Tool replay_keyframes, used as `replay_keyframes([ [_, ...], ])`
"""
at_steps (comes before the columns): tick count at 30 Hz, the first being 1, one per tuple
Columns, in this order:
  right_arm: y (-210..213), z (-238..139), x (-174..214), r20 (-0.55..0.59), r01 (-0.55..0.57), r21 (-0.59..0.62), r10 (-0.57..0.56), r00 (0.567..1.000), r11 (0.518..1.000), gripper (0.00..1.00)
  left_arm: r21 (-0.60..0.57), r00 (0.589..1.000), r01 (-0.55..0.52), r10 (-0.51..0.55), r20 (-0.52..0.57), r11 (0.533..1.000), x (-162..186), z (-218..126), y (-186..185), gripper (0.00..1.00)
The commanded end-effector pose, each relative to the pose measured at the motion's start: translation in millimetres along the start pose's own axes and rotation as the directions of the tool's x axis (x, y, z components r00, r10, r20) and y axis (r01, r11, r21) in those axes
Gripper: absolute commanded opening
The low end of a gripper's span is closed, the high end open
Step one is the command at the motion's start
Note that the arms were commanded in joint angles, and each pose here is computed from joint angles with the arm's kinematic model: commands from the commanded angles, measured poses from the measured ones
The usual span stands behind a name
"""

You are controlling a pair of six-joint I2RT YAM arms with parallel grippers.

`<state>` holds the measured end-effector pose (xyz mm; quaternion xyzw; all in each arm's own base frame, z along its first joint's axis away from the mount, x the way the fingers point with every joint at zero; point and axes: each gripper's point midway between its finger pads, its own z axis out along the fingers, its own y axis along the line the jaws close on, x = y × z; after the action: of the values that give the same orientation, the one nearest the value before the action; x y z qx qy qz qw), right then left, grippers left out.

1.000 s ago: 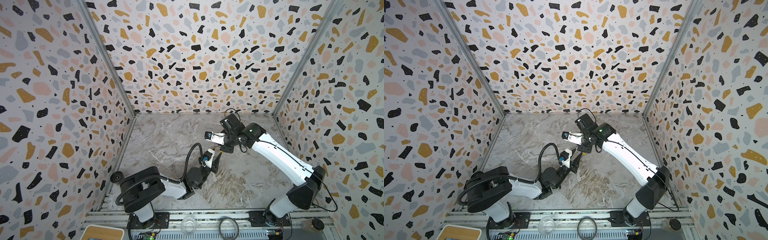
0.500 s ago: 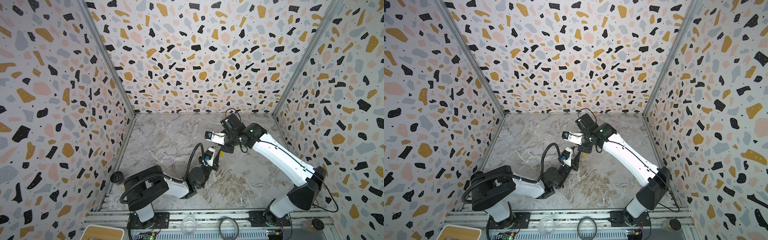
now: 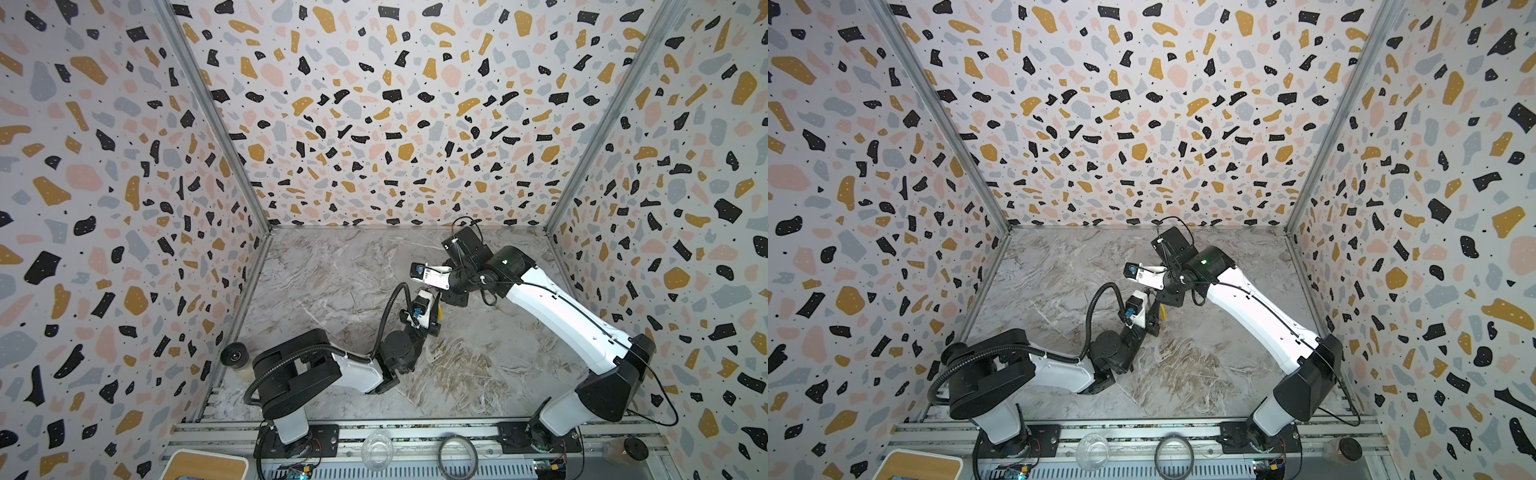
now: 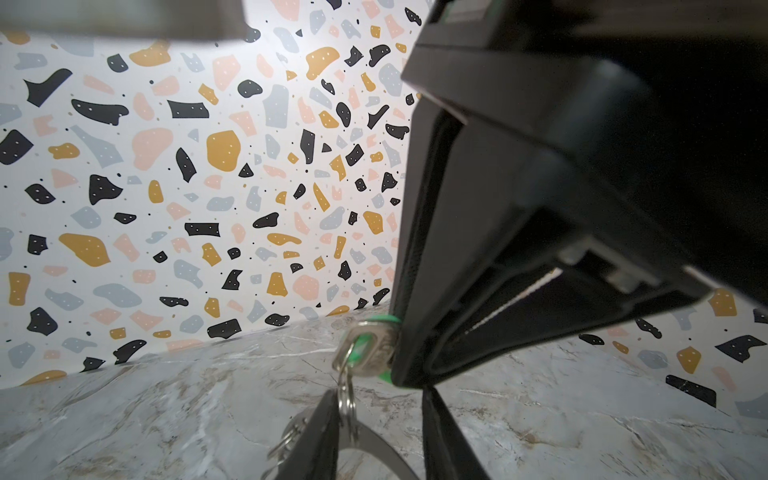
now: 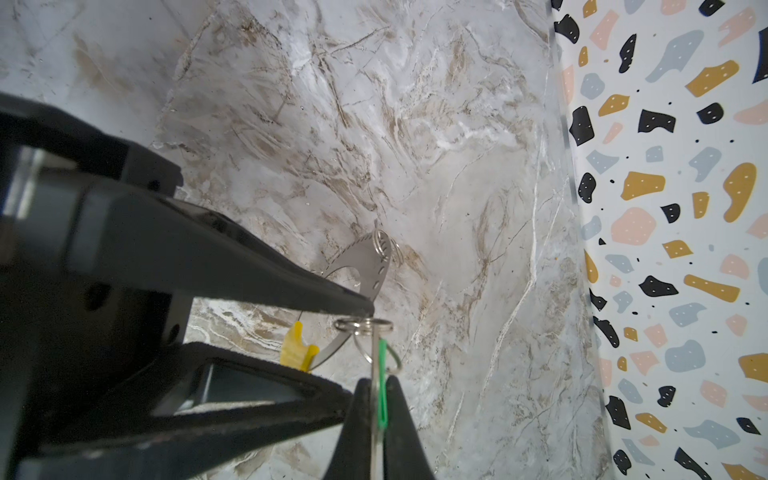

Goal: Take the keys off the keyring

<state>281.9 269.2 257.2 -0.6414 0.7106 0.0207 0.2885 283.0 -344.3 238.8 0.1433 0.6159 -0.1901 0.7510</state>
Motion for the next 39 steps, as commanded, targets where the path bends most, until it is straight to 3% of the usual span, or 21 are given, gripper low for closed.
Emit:
replay_keyframes([
  [1,3.2,-21.0,-2.9,0.037,-0.012,0.013,0.012,0.999,1.0,0.0,-0.038,0.997,0.045,-0.042,0.069,0.998,-19.7,2.2,4.5,0.32],
  [14,2.6,-21.1,-1.9,0.035,-0.013,0.018,0.013,0.999,1.0,0.0,-0.057,0.997,0.051,-0.048,0.055,0.997,-16.0,-0.2,9.2,0.2],
  [39,3.4,-20.3,-0.6,0.03,-0.012,0.015,0.011,0.999,1.0,0.0,-0.075,0.997,0.044,-0.039,0.061,0.996,-19.9,0.1,12.3,0.12],
])
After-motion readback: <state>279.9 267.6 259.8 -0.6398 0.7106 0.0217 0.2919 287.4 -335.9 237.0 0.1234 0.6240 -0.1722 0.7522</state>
